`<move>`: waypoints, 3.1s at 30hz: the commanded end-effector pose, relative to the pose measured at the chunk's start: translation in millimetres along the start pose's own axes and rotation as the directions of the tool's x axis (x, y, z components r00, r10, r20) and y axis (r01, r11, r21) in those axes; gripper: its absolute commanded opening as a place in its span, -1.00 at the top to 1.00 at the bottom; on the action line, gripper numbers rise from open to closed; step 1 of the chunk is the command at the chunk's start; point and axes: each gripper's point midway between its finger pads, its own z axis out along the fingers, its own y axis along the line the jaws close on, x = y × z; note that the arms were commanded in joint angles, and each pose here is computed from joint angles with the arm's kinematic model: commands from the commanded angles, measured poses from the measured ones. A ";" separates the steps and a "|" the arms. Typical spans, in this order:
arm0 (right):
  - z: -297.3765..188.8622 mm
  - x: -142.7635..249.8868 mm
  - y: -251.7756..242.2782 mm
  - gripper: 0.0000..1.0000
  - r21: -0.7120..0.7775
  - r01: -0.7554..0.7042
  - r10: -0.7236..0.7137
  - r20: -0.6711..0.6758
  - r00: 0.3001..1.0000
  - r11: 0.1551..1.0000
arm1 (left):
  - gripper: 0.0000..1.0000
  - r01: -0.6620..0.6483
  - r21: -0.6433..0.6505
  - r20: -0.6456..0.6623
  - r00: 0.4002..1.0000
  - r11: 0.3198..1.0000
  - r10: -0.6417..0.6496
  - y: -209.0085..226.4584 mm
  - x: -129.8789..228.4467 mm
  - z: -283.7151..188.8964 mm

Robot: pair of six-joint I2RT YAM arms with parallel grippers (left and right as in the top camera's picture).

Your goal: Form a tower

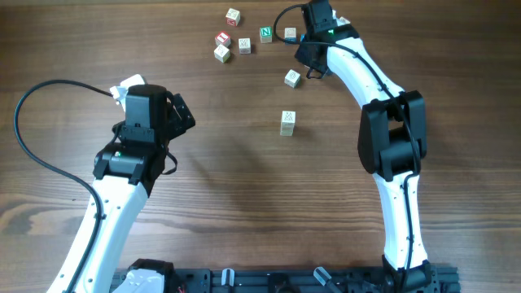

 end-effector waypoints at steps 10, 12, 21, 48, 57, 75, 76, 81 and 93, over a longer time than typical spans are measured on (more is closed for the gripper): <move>-72.8 -11.5 8.8 0.42 -0.045 0.254 -0.254 0.007 0.967 0.966 | -1.00 0.021 0.007 0.009 1.000 1.000 -0.021 0.2 -3.8 -2.0; -108.4 -13.4 4.6 0.45 -0.043 0.258 -0.258 0.002 0.966 0.965 | -1.00 0.021 0.006 0.009 1.000 1.000 -0.021 0.3 -3.9 -2.0; -248.9 1.6 -24.7 0.48 -0.048 0.273 -0.273 -0.011 0.962 0.961 | -1.00 0.021 0.006 0.009 1.000 1.000 -0.021 0.3 -3.9 -2.0; -398.3 24.5 -71.8 0.46 -0.153 0.134 -0.118 0.108 0.987 0.979 | -1.00 0.021 0.006 0.009 1.000 1.000 -0.021 0.3 -3.9 -2.0; -309.7 51.3 -66.1 0.47 -0.070 0.204 -0.211 -0.114 0.971 0.976 | -1.00 0.021 0.006 0.009 1.000 1.000 -0.021 0.3 -3.9 -2.0; -239.6 101.9 -7.9 0.47 -0.190 0.414 -0.433 -0.065 0.899 0.890 | -1.00 0.021 0.006 0.009 1.000 1.000 -0.021 0.3 -3.9 -2.0; -237.4 106.5 -2.8 0.46 -0.204 0.420 -0.441 -0.071 0.895 0.884 | -1.00 0.021 0.006 0.009 1.000 1.000 -0.021 0.3 -3.9 -2.0; -212.3 132.7 12.4 0.47 -0.201 0.467 -0.495 -0.119 0.861 0.861 | -1.00 0.021 0.006 0.009 1.000 1.000 -0.021 0.3 -3.9 -2.0; -216.1 149.6 34.9 0.53 -0.302 0.443 -0.498 -0.136 0.856 0.844 | -1.00 0.021 0.006 0.009 1.000 1.000 -0.021 0.3 -3.9 -2.0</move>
